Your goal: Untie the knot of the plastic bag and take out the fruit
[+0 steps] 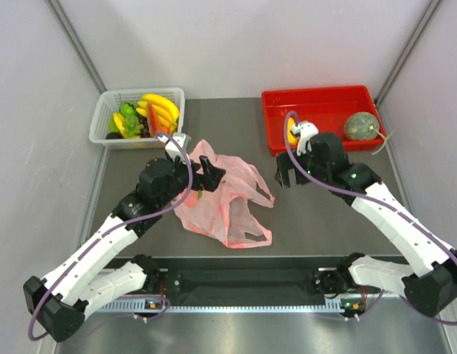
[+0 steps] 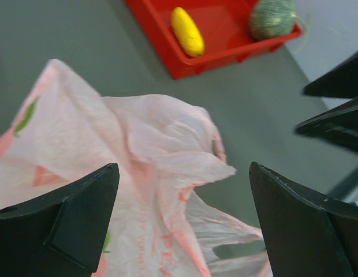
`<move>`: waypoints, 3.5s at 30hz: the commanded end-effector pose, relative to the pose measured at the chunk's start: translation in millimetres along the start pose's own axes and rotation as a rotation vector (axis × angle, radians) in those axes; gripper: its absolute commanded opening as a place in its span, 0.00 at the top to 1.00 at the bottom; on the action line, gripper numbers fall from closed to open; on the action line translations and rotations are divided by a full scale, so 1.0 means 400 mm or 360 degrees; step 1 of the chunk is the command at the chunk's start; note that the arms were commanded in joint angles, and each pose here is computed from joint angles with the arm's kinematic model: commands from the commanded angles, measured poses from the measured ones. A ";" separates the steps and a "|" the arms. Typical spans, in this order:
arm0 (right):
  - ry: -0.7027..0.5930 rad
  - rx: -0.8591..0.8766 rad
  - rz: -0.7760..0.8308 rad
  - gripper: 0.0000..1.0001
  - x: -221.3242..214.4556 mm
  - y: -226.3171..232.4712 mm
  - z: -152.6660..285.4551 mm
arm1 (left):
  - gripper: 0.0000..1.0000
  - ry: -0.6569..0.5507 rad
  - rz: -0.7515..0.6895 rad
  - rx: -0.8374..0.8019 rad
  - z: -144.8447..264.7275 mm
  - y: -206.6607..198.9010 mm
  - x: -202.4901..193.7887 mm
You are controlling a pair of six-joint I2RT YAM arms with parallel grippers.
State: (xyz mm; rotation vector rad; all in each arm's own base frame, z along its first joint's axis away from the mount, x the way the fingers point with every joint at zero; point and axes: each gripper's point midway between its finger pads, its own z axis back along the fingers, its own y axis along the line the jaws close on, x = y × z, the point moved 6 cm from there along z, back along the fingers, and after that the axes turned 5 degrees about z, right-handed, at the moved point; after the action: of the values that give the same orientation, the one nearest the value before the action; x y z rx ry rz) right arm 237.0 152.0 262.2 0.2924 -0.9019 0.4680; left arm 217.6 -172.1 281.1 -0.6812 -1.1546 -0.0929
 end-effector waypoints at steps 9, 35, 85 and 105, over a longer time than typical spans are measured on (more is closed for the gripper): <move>0.0095 0.0415 0.0166 0.04 -0.116 0.114 -0.117 | 0.01 0.0213 0.0129 -0.0619 0.069 -0.130 -0.005; -0.0056 0.0916 0.0485 0.97 0.016 0.241 -0.060 | 0.01 0.0034 0.0340 -0.0606 0.118 -0.110 -0.022; 0.0128 0.1425 0.0758 0.90 0.121 0.342 0.044 | 0.01 -0.0234 -0.1631 -0.0662 -0.016 -0.110 -0.013; -0.0311 0.0424 0.0292 0.00 0.220 0.210 0.066 | 1.00 -0.0171 -0.1232 -0.0363 0.008 -0.066 -0.024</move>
State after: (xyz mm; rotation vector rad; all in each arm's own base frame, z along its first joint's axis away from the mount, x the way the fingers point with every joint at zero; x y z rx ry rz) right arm 210.4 253.7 311.4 0.5766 -0.7916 1.0285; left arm 203.7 -202.7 282.5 -0.3765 -1.4661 -1.0133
